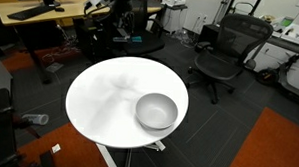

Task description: Pick the marker and put it in the bowl

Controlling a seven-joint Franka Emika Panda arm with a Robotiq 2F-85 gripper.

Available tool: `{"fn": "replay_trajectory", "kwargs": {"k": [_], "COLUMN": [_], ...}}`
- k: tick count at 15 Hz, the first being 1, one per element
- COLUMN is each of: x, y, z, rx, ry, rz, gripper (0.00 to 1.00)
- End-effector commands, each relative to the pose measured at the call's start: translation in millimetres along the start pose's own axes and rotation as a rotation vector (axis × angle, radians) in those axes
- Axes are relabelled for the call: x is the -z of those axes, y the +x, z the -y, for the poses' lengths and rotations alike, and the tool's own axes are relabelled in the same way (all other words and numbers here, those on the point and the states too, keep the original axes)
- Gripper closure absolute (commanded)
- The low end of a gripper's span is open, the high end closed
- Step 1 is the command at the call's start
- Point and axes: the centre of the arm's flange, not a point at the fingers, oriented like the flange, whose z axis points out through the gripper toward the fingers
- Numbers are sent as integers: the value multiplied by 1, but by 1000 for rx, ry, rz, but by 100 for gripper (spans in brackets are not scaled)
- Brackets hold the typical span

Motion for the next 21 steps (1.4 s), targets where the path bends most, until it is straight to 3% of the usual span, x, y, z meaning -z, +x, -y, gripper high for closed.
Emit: {"fn": "replay_trajectory", "kwargs": {"k": [1, 9, 21], "x": [44, 58, -15], "y": [11, 64, 119], "z": [-56, -123, -180], "rx": [105, 300, 333], "ry": [-12, -78, -194], "rz": [15, 79, 108], "gripper": [95, 95, 95]}}
